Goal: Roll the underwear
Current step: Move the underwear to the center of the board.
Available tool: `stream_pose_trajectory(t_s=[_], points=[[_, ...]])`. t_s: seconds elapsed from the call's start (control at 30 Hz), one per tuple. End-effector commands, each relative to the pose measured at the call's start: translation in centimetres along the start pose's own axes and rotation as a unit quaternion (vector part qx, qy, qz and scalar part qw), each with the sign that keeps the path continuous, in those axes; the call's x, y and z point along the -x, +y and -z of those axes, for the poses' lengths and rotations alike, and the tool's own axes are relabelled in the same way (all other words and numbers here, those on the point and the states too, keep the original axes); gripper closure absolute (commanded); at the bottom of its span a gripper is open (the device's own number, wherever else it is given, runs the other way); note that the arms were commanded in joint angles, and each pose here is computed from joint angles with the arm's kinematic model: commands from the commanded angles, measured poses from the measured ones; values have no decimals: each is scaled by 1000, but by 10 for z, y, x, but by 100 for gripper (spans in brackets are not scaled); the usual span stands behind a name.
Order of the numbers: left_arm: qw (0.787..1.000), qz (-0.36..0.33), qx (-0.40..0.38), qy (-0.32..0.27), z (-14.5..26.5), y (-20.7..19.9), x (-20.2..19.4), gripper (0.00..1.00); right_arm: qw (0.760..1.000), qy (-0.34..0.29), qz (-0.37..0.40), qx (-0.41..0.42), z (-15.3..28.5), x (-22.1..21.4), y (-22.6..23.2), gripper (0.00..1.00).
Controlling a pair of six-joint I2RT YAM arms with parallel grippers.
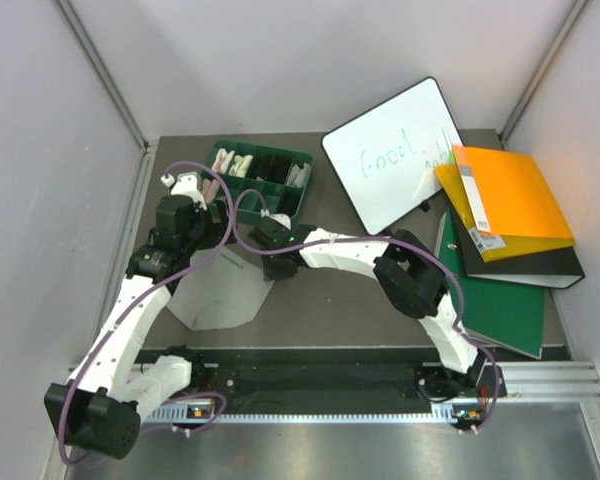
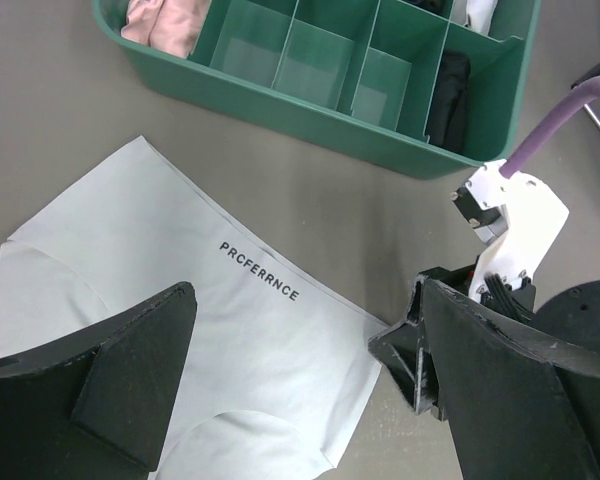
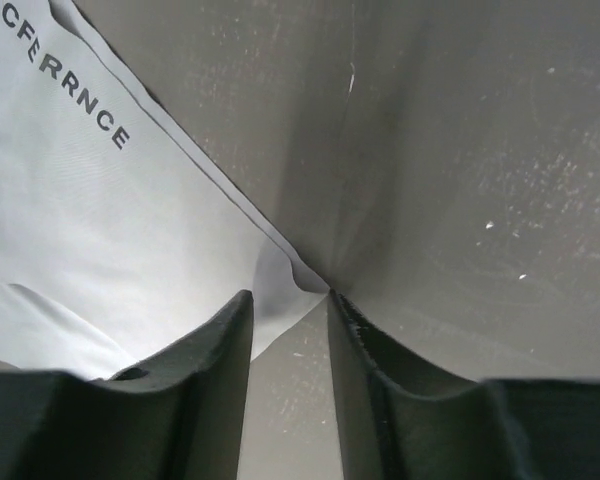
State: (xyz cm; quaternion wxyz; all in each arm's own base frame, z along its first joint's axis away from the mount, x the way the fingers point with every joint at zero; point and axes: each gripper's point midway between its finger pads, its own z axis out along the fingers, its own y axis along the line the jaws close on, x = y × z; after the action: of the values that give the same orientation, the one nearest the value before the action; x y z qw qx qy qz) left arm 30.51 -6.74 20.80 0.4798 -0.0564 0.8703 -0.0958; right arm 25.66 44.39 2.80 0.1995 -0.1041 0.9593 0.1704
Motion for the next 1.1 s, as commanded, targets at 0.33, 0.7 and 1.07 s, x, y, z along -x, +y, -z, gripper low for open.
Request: stream_pose_trajectory(t_s=[0.33, 0.7, 1.07], points=[[998, -19, -54, -15, 5, -23, 5, 3, 998, 18, 30, -48, -4, -11, -14, 100], [991, -45, -123, 12, 8, -79, -22, 14, 997, 44, 26, -65, 27, -18, -85, 100], [966, -68, -238, 73, 17, -198, -141, 21, 995, 63, -1, -74, 61, -43, -165, 100]])
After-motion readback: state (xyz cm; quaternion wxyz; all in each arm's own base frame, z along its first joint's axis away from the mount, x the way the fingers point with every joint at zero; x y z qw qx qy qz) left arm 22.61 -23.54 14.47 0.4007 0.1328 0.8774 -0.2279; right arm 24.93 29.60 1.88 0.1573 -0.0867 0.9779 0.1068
